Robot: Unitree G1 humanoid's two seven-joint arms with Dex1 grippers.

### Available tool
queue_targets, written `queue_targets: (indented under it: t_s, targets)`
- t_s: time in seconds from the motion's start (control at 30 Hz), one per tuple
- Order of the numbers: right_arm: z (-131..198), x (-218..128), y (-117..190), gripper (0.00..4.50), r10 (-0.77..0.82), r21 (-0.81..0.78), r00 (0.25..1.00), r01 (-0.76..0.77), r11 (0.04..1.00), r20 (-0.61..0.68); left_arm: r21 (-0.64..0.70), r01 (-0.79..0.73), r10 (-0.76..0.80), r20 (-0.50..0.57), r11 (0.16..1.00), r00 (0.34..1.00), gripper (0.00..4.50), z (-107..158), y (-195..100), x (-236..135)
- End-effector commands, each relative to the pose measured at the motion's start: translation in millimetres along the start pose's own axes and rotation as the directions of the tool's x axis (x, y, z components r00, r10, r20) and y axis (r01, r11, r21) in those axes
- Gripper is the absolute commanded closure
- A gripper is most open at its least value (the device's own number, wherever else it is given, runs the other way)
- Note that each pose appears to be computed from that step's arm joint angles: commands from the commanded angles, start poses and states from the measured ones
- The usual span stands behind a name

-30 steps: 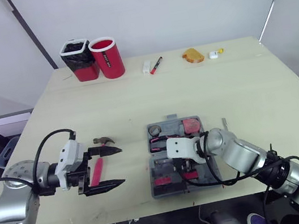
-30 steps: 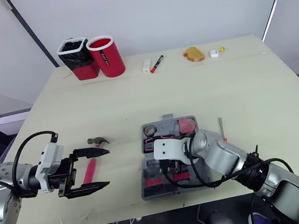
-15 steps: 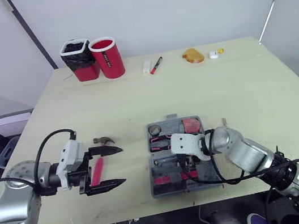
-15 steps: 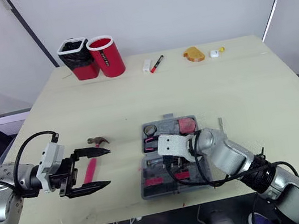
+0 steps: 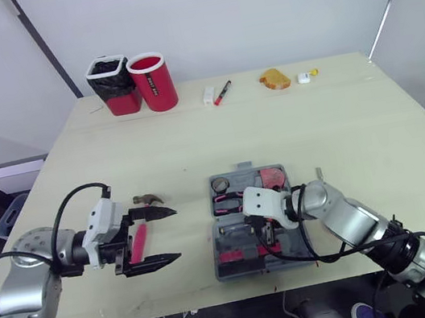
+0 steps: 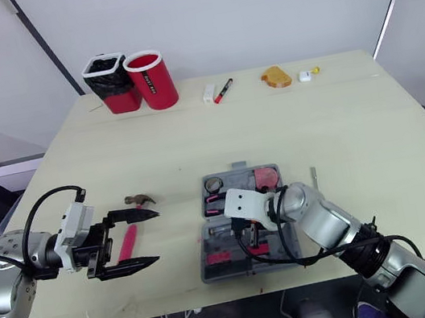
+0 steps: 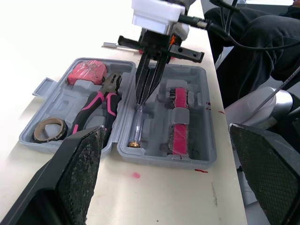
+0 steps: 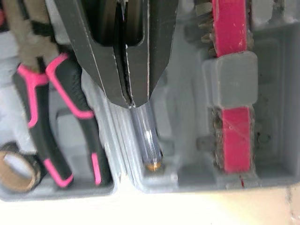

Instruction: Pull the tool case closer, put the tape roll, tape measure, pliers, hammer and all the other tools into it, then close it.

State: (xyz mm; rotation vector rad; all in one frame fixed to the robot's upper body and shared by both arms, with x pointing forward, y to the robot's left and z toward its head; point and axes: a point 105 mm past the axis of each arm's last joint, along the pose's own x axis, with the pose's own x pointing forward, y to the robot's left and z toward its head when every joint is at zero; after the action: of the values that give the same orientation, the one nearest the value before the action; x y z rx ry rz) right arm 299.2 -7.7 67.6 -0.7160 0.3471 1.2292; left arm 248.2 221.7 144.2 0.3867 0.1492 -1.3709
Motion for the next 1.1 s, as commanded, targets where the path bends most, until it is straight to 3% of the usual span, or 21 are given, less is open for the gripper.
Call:
queue_targets:
  t_s: [0.03,0.5,0.67,0.73,0.9,0.97,1.1]
  targets:
    - [0.0,2.8,1.8,4.45,0.001,-0.009,1.0,-0.001,1.0,0.014,0.034,-0.002,0.002,0.002,0.999,1.0,0.0,7.4,1.6,-2.9]
    - [-40.3,15.9,12.6,4.45,0.02,0.081,0.996,-0.013,0.997,-0.092,0.041,-0.008,0.008,0.013,0.999,1.0,0.0,18.3,3.7,7.5]
    - [-14.2,8.7,2.5,4.45,-0.048,0.116,0.997,0.041,0.992,0.058,0.029,-0.024,0.024,0.026,0.999,0.999,0.0,19.0,4.4,8.5]
    - [4.1,-3.1,-3.1,4.45,-0.086,0.114,0.98,0.066,0.991,0.18,0.009,-0.052,0.051,0.046,0.999,0.998,0.0,19.1,6.1,8.3]
    - [39.1,-42.6,-25.9,4.45,-0.264,0.169,0.873,0.211,0.963,0.41,-0.046,-0.095,0.1,0.106,0.994,0.989,0.0,20.1,5.6,12.9]
    - [42.1,-63.9,-33.1,4.45,-0.324,0.197,0.818,0.26,0.945,0.476,-0.069,-0.147,0.156,0.142,0.987,0.978,0.0,22.5,10.6,13.7]
    - [22.5,-92.9,-42.2,4.45,-0.445,0.276,0.768,0.352,0.894,0.46,-0.113,-0.273,0.29,0.19,0.955,0.938,0.0,24.7,23.2,10.7]
